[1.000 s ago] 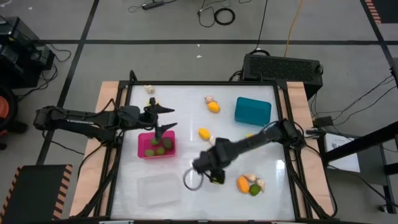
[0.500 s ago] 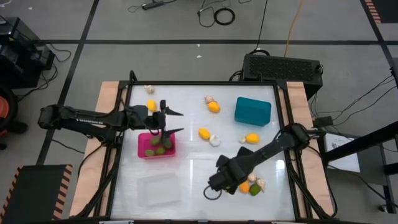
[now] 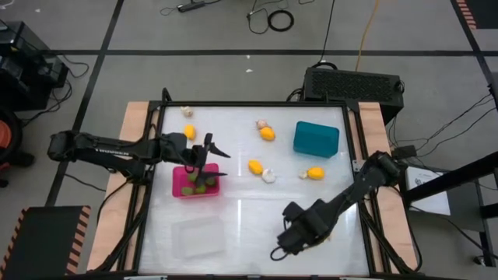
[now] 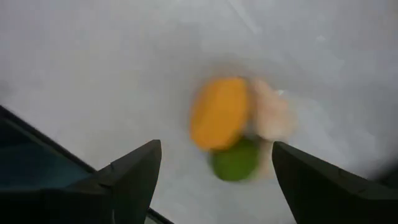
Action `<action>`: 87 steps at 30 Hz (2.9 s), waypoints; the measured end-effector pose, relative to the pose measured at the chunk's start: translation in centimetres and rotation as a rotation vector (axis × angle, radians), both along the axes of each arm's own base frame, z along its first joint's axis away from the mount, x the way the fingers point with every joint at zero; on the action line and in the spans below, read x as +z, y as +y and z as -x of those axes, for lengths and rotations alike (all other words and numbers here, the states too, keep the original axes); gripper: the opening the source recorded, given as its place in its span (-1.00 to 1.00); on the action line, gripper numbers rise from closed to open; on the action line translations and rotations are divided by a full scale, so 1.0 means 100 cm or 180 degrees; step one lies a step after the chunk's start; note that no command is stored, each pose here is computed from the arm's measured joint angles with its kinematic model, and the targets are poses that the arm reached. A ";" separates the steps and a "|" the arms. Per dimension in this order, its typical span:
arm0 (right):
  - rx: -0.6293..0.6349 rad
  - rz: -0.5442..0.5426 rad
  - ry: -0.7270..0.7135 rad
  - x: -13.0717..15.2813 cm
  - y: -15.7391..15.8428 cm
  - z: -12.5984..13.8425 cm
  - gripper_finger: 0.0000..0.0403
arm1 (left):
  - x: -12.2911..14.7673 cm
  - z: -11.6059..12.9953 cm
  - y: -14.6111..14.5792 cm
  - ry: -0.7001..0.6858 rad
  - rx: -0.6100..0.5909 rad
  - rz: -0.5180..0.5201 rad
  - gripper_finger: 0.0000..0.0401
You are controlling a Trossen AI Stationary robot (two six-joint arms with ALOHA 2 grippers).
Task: Sort produce into baskets
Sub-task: Put the lime into the pink bin
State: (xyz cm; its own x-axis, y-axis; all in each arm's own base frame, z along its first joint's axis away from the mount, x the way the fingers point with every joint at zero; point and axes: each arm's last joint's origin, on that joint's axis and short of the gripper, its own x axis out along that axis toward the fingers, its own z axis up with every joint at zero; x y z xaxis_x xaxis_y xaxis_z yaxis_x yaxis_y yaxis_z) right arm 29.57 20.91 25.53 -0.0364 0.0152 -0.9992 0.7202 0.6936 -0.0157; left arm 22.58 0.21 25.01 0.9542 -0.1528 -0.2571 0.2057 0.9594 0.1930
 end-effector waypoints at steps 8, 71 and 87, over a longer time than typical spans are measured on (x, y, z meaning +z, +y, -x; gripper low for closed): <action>-0.0825 -0.0192 0.0329 -0.025 0.021 0.018 0.49 | -0.003 0.001 -0.013 0.0126 -0.0153 0.0154 0.46; -0.0282 0.0081 0.0151 -0.103 0.042 0.045 0.48 | -0.008 0.004 -0.030 0.0312 -0.0347 0.0162 0.46; -0.0171 -0.0353 0.0214 -0.081 0.029 0.035 0.24 | -0.009 0.004 -0.029 0.0324 -0.0295 0.0119 0.46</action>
State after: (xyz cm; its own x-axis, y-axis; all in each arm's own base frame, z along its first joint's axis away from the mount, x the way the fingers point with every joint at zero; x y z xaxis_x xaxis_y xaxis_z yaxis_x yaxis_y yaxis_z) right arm 26.04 23.78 17.39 -0.0993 0.1291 -0.9867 0.7563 0.6542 0.0095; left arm 22.21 -2.70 24.16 0.9049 -0.2505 -0.3442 0.3105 0.9415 0.1311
